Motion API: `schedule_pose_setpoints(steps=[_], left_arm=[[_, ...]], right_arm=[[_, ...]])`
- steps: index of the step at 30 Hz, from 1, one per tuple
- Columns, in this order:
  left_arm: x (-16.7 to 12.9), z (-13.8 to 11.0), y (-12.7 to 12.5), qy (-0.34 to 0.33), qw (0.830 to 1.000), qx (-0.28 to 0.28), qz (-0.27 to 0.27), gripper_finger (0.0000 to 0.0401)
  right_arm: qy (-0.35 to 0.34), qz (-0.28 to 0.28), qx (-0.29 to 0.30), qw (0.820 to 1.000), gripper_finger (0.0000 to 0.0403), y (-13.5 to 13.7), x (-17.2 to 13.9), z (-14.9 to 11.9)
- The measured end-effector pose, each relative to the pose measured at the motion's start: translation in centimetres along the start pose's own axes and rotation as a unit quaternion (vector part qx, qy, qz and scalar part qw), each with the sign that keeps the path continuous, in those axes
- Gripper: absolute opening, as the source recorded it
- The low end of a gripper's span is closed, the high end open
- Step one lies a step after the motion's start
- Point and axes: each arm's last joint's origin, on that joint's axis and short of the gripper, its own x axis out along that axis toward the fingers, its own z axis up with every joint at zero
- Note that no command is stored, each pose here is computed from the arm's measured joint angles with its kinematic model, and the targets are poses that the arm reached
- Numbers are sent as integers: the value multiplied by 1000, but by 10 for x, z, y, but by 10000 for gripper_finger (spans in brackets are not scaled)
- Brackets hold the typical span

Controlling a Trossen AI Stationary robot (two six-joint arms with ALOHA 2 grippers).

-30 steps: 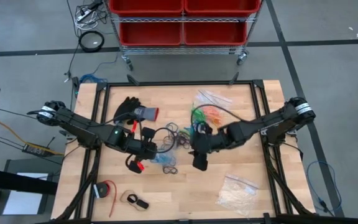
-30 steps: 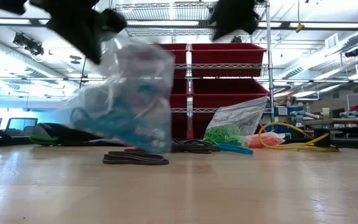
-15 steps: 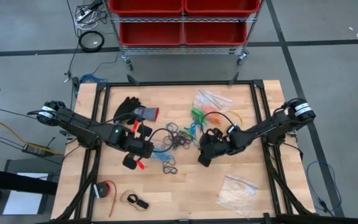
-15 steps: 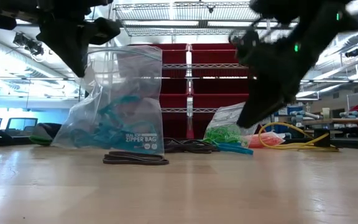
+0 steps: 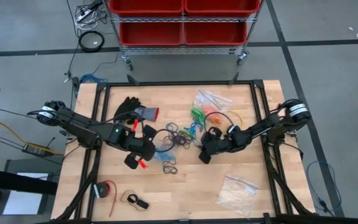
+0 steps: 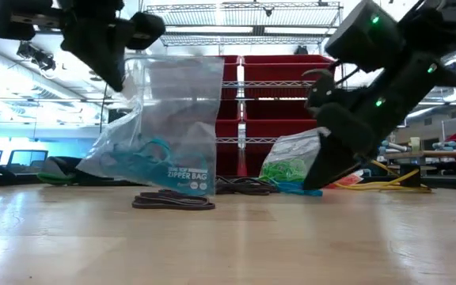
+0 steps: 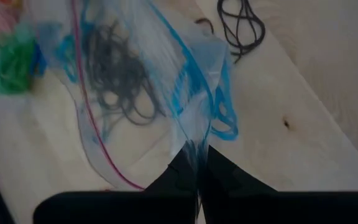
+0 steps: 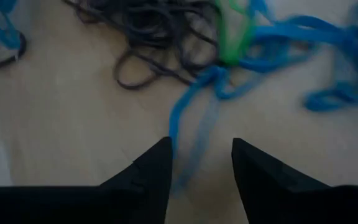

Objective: Sort rubber bands
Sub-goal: Put the blue rubber band into the transparent zip bag

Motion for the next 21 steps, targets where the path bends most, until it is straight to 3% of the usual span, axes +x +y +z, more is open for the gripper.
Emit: schedule_pose_setpoints(steps=[3,9,12,17,21], left_arm=[[-8,4,2,-4,1000,17,1,12],[-32,8,9,15,1000,24,-7,12],[-42,6,11,34,999,34,-15,12],[-52,6,9,47,997,61,-24,12],[-53,5,3,59,994,81,-33,12]], right_arm=[[-11,-6,-29,999,145,7,15,-4],[-28,-52,-24,998,124,11,27,-5],[-31,-50,-23,998,99,10,25,-1],[-22,-40,-40,998,11,7,13,6],[-61,-10,-28,998,3,11,-10,24]])
